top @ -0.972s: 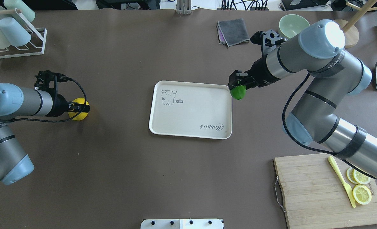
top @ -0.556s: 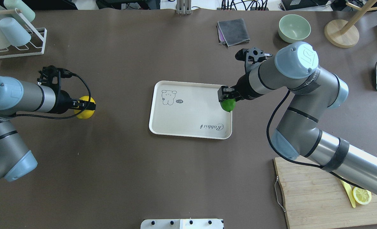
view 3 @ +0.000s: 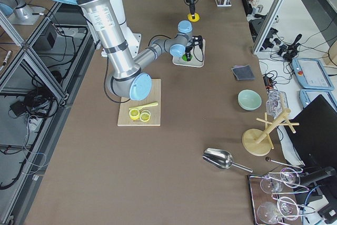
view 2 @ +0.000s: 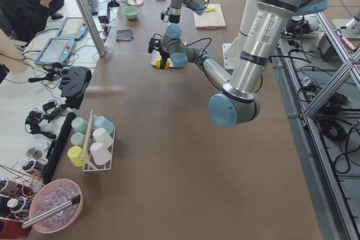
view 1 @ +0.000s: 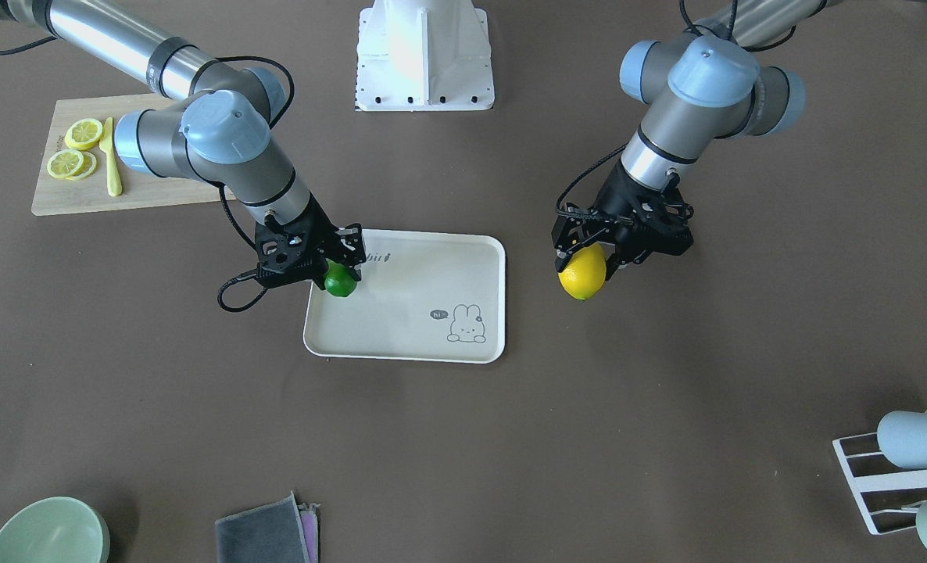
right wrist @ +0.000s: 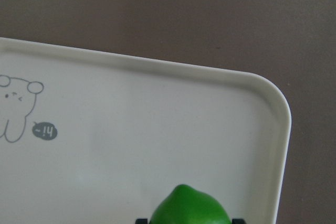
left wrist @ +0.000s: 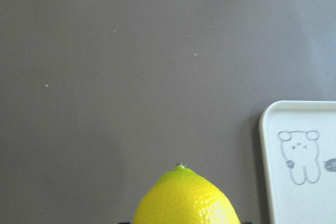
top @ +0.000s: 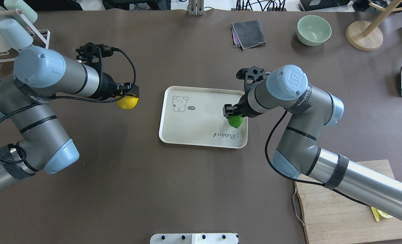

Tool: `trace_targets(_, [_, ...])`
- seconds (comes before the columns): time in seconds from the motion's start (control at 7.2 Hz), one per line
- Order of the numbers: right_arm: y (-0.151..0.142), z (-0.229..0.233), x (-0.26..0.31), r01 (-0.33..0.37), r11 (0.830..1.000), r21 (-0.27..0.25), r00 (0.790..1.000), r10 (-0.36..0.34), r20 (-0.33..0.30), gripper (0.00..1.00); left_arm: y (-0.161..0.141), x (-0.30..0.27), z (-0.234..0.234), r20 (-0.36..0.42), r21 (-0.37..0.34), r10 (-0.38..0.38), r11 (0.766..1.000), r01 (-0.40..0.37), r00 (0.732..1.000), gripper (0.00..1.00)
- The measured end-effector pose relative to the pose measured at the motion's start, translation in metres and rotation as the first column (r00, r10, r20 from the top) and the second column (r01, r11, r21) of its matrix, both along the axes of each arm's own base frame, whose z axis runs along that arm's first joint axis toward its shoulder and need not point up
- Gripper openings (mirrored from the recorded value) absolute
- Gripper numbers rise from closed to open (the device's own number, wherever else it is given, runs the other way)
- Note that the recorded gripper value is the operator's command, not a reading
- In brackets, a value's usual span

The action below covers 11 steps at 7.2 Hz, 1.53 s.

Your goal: Place all lemons on tray

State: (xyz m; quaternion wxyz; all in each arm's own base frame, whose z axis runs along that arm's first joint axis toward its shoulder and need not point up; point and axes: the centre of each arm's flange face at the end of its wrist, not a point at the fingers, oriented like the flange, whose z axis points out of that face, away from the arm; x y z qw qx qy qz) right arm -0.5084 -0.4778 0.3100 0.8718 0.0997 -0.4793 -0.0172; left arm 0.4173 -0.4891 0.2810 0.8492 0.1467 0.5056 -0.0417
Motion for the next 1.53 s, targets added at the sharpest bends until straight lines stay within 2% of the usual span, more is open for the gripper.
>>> trace_targets(0.42, [-0.01,-0.024,-0.006,-0.048,0.998,-0.047,0.998,0.049,0.03,1.0,0.032,0.089,-0.049,0.001,-0.024,-0.037,0.999,0.037,0.999,0.0])
trace_targets(0.69, [-0.02,-0.031,0.002,-0.069,0.996,-0.058,0.997,0.071,0.04,1.0,0.042,0.148,-0.065,0.024,-0.024,-0.073,0.997,0.073,0.997,0.0])
trace_targets(0.83, [-0.028,-0.033,0.012,-0.073,0.995,-0.068,0.996,0.076,0.047,1.0,0.043,0.167,-0.062,0.043,-0.023,-0.086,0.996,0.087,0.995,0.12])
trace_targets(0.97, [-0.039,-0.035,0.03,-0.067,0.994,-0.089,0.996,0.072,0.054,1.0,0.044,0.177,-0.059,0.058,-0.023,-0.089,0.996,0.09,0.994,0.97])
trace_targets(1.39, [-0.067,-0.038,0.098,-0.067,0.986,-0.151,0.996,0.076,0.051,1.0,0.038,0.165,-0.074,0.047,0.002,-0.091,0.996,0.091,0.995,0.98])
trace_targets(1.53, [-0.077,-0.028,0.128,-0.056,0.991,-0.124,0.997,0.061,0.036,1.0,0.023,0.135,-0.088,0.045,0.02,-0.089,0.996,0.088,0.995,0.98])
